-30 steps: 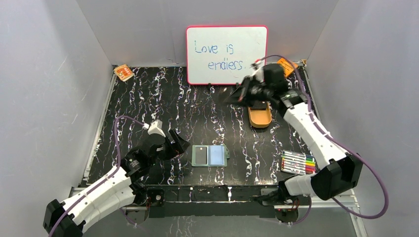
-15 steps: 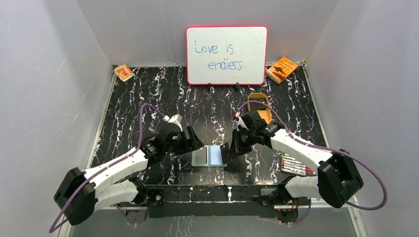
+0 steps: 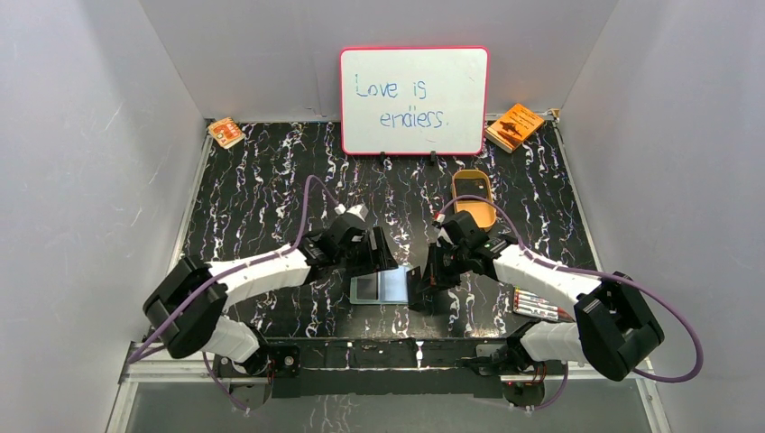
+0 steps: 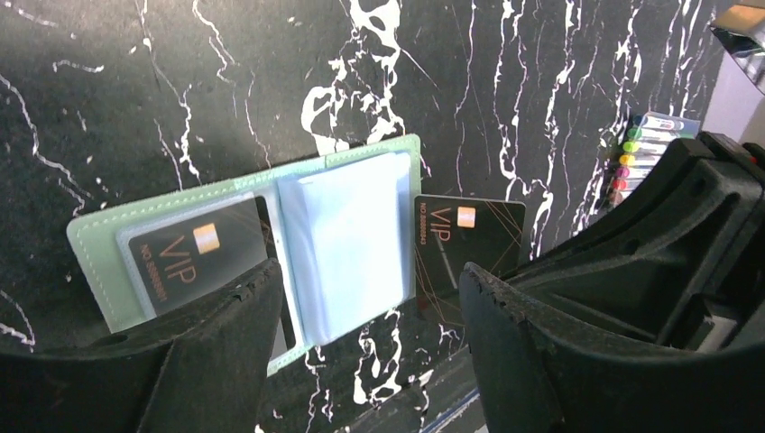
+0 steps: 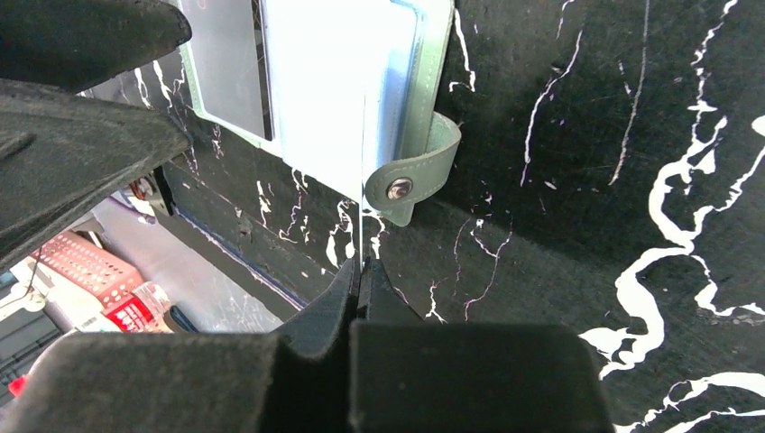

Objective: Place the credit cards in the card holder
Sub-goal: Turn over the card slot in the card holder.

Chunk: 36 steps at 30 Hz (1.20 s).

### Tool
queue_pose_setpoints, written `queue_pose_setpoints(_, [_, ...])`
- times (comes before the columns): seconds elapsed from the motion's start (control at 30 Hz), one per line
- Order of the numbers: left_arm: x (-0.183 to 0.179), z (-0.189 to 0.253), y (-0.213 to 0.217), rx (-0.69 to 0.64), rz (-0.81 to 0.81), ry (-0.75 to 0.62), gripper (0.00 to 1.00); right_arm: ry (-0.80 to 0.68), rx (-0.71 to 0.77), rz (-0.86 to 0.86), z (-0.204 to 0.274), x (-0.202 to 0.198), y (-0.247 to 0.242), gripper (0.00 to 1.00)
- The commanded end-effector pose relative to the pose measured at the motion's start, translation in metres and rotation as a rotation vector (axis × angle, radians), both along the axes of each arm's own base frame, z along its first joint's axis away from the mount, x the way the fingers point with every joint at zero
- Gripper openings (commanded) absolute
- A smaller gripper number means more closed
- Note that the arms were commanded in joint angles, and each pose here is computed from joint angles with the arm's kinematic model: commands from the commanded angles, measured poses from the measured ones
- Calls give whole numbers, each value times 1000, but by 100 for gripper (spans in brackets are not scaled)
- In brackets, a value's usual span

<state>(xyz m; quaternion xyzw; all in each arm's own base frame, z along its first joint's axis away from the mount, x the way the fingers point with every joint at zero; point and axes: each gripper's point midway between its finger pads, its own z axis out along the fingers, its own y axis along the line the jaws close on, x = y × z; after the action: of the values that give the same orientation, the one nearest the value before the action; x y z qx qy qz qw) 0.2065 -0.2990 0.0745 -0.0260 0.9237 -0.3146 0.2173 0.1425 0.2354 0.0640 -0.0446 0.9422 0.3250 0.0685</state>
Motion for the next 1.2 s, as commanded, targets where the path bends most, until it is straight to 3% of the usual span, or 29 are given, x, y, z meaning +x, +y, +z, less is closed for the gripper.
queue_pose_setpoints(0.0, [4,-1,-6,56,-36,-8,68,-56,22,-7,10,9,3,0])
queue_pose_setpoints(0.6, [-4,-53,1,380,-93,20,58,-119,-27,-17,18,7,-14,0])
queue_pose_setpoints(1.17, [-14,-81,18,474,-92,65,15,-72,42,100,14,-5,0,0])
